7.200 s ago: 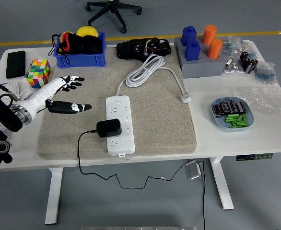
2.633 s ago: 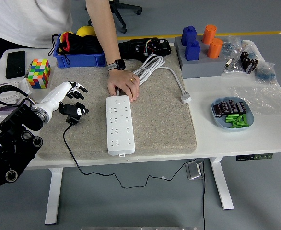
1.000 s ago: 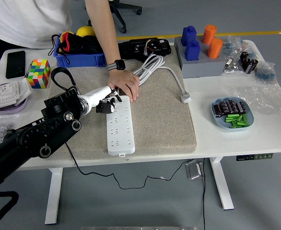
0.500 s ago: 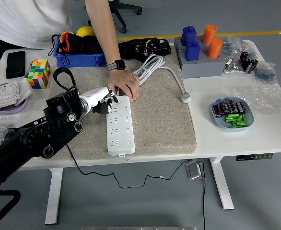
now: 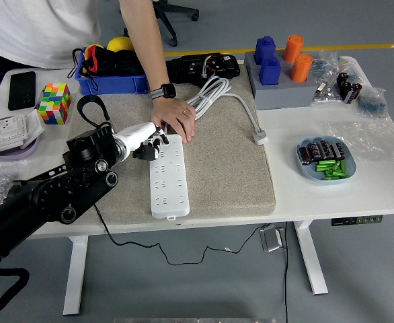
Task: Pull the plug out,throw it away,press the button
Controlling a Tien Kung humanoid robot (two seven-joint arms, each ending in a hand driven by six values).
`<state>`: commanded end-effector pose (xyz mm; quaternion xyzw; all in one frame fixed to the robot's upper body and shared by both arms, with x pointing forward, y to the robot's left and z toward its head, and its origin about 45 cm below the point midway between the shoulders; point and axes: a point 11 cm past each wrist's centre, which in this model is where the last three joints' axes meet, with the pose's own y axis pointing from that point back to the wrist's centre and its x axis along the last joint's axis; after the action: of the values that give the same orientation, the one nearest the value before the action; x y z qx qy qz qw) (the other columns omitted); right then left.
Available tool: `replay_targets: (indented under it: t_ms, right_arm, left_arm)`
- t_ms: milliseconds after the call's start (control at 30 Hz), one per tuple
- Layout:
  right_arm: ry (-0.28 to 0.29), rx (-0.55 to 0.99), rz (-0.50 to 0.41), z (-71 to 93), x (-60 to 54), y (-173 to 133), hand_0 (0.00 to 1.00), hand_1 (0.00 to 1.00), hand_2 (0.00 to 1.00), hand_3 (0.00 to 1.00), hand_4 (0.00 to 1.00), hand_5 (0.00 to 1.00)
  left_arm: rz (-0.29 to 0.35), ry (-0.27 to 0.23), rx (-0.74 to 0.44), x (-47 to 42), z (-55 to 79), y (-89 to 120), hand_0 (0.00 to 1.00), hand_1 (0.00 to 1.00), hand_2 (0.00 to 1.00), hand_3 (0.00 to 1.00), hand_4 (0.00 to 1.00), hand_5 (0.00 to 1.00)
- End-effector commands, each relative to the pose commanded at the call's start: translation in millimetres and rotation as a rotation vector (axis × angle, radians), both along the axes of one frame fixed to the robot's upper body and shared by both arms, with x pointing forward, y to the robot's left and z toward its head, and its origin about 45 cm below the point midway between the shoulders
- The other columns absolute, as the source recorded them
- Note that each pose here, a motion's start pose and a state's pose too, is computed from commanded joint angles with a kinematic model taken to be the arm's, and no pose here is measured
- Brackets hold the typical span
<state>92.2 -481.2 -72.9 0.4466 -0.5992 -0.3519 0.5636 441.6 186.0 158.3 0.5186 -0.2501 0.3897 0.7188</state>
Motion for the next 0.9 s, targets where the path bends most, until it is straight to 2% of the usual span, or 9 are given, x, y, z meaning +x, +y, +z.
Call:
replay_targets:
  t_ms: [200, 367, 500, 667, 700, 767, 867, 900]
  right_arm:
    - [-0.005, 0.002, -0.002, 0.0, 1.7, 1, 0.747, 0.7, 0.71, 0.724, 0.776, 0.634]
    - [-0.005, 0.001, -0.004, 0.2, 1.2, 0, 0.748, 0.7, 0.71, 0.723, 0.776, 0.634]
    - [-0.005, 0.0, -0.004, 0.4, 1.5, 0, 0.747, 0.7, 0.71, 0.723, 0.776, 0.634]
    - [-0.008, 0.001, -0.004, 0.6, 2.5, 0, 0.747, 0.7, 0.71, 0.723, 0.776, 0.634]
    - [-0.008, 0.0, -0.004, 0.7, 2.5, 0, 0.747, 0.7, 0.71, 0.724, 0.776, 0.635]
    - [-0.008, 0.0, -0.004, 0.8, 2.7, 0, 0.747, 0.7, 0.71, 0.724, 0.776, 0.635]
    - [-0.009, -0.002, -0.004, 1.2, 3.1, -1, 0.747, 0.7, 0.71, 0.724, 0.776, 0.635]
    - [-0.009, -0.002, -0.004, 1.3, 3.3, -1, 0.746, 0.7, 0.71, 0.723, 0.775, 0.636]
  left_arm:
    - [0.005, 0.017, 0.021, -1.7, -7.2, 3, 0.11, 0.113, 0.156, 0.711, 0.002, 0.002]
    - [0.002, 0.0, 0.011, -0.2, -1.3, 2, 0.109, 0.113, 0.155, 0.709, 0.002, 0.002]
    - [-0.001, -0.054, -0.031, 3.6, 18.0, -1, 0.109, 0.112, 0.155, 0.705, 0.002, 0.002]
    - [0.01, -0.175, -0.11, 9.4, 55.3, 3, 0.109, 0.112, 0.155, 0.705, 0.002, 0.002]
    - [0.015, -0.201, -0.128, 10.2, 62.7, 5, 0.179, 0.183, 0.228, 0.684, 0.08, 0.002]
    - [0.028, -0.26, -0.158, 10.7, 76.5, 13, 0.179, 0.183, 0.228, 0.684, 0.08, 0.002]
    - [0.065, -0.301, -0.201, 9.6, 88.0, 30, 0.179, 0.183, 0.228, 0.684, 0.08, 0.002]
    - [0.082, -0.315, -0.211, 9.0, 90.9, 38, 0.467, 0.506, 0.5, 0.744, 0.5, 0.002]
